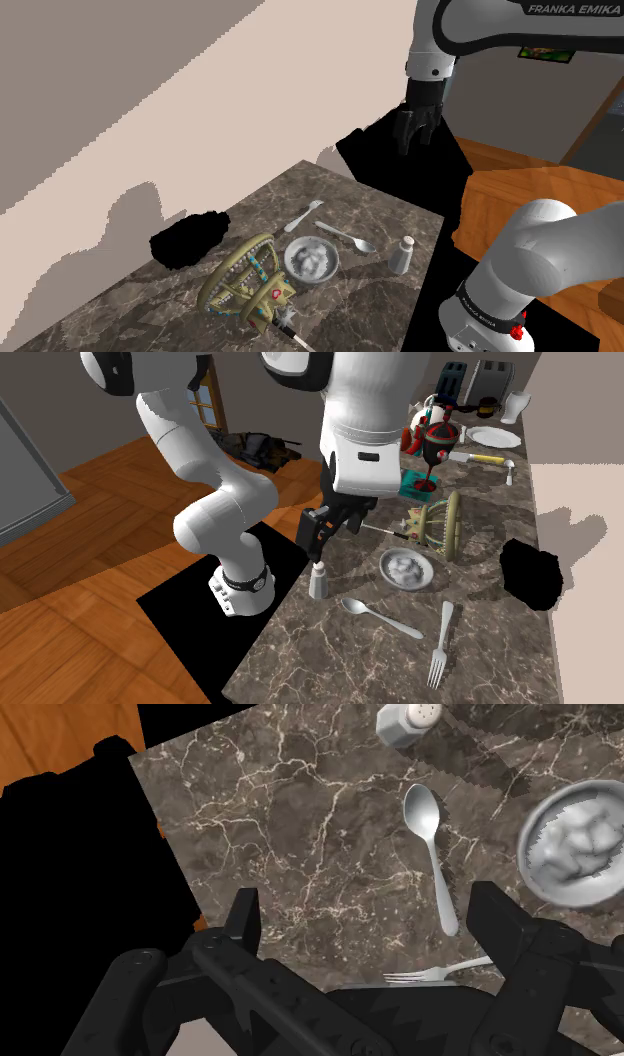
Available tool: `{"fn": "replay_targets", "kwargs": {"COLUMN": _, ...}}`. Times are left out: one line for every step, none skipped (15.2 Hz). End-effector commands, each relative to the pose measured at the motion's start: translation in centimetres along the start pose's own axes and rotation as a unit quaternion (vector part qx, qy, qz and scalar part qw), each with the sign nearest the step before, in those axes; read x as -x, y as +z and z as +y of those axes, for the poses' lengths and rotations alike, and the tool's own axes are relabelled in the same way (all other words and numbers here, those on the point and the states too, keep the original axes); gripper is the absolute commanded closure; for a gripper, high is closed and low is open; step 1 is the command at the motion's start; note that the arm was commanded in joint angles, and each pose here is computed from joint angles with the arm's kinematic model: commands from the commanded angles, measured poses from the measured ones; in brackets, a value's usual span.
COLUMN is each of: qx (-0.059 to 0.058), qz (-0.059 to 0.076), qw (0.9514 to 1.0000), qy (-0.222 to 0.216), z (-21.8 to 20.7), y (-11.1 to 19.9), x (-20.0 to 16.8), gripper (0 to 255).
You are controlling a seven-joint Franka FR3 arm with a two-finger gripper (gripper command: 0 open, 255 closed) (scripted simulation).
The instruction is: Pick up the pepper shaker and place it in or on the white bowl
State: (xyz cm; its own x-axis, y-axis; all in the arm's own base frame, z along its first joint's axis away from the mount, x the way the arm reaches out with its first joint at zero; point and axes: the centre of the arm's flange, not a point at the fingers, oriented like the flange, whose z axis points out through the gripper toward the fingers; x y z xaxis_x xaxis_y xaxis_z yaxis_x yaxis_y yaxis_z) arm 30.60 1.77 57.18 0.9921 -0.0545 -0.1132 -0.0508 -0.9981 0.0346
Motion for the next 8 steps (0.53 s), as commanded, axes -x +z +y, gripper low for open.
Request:
{"fn": "replay_targets", "kwargs": {"qx": 0.000, "qz": 0.000, "qw": 1.0000, "qy": 0.000, "z": 0.0, "y": 0.0, "x": 0.0, "gripper": 0}}
{"fn": "replay_targets", "kwargs": {"qx": -0.003, "qz": -0.003, "qw": 1.0000, "qy": -0.001, "z": -0.3, "y": 1.2, "x": 0.3, "gripper": 0}}
{"fn": "replay_targets", "kwargs": {"qx": -0.007, "qz": -0.006, "qw": 1.0000, "qy": -0.001, "z": -0.6, "y": 2.3, "x": 0.7, "gripper": 0}}
{"fn": "replay_targets", "kwargs": {"qx": -0.010, "qz": -0.009, "qw": 0.9999, "qy": -0.002, "z": -1.0, "y": 3.5, "x": 1.1, "gripper": 0}}
{"fn": "replay_targets", "kwargs": {"qx": -0.013, "qz": -0.012, "qw": 0.9998, "qy": -0.002, "z": -1.3, "y": 4.7, "x": 1.4, "gripper": 0}}
{"fn": "replay_targets", "kwargs": {"qx": -0.017, "qz": -0.015, "qw": 0.9997, "qy": -0.003, "z": -1.7, "y": 5.8, "x": 1.8, "gripper": 0}}
{"fn": "replay_targets", "kwargs": {"qx": -0.020, "qz": -0.019, "qw": 0.9996, "qy": -0.004, "z": -2.0, "y": 7.0, "x": 2.2, "gripper": 0}}
{"fn": "replay_targets", "kwargs": {"qx": -0.023, "qz": -0.022, "qw": 0.9995, "qy": -0.004, "z": -2.4, "y": 8.1, "x": 2.6, "gripper": 0}}
